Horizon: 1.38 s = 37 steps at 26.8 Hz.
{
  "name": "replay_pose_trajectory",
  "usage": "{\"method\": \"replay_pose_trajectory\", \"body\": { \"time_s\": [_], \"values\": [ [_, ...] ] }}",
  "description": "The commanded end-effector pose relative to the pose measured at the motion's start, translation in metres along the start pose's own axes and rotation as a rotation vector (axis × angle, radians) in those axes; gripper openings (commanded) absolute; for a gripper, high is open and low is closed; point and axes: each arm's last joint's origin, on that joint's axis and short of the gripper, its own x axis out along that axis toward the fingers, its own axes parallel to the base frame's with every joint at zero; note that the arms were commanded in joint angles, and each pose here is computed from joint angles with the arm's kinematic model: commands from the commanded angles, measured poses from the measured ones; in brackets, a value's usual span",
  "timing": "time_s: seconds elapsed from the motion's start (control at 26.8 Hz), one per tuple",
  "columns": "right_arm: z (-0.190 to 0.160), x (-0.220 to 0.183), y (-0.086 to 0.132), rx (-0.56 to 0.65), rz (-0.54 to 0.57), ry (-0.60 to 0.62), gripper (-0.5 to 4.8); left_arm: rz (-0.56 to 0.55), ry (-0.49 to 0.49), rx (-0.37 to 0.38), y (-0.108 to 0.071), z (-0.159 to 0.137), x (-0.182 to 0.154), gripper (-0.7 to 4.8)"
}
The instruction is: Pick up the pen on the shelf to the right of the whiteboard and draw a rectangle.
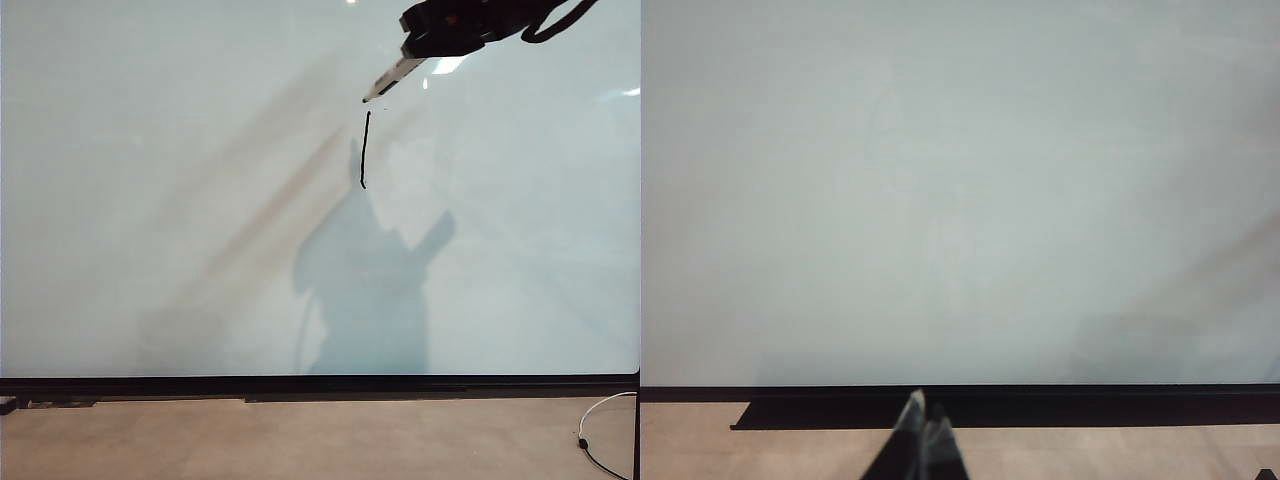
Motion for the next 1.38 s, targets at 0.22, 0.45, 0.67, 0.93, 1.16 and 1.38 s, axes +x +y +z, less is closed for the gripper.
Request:
{"method": "replay_pose_trajectory", "body": {
  "time_s": [0.22, 0.45, 0.67, 0.93, 1.16, 1.38],
  "values": [
    [-0.007, 0.006, -0.022, 0.163, 0.071, -0.094, -0.06, 0.000, -0.009, 0.005, 0.000, 0.002, 0.000, -0.04],
    [-0.024, 0.013, -0.041, 0.206, 0.193, -0.139, -0.06, 0.000, -0.008, 0.005, 0.000, 0.001, 0.000, -0.04],
    [-0.031, 0.015, -0.051, 0.210, 0.218, -0.160, -0.06, 0.000, -0.009, 0.005, 0.000, 0.002, 0.000, -0.05],
    [-0.044, 0.021, -0.059, 0.246, 0.252, -0.164, -0.06, 0.000, -0.009, 0.005, 0.000, 0.002, 0.000, -0.04],
    [-0.048, 0.026, -0.059, 0.250, 0.260, -0.181, -0.06, 0.000, -0.009, 0.005, 0.000, 0.002, 0.000, -0.05],
    [-0.049, 0.027, -0.059, 0.254, 0.242, -0.184, -0.06, 0.000, -0.009, 0.005, 0.000, 0.002, 0.000, -0.04]
  ]
}}
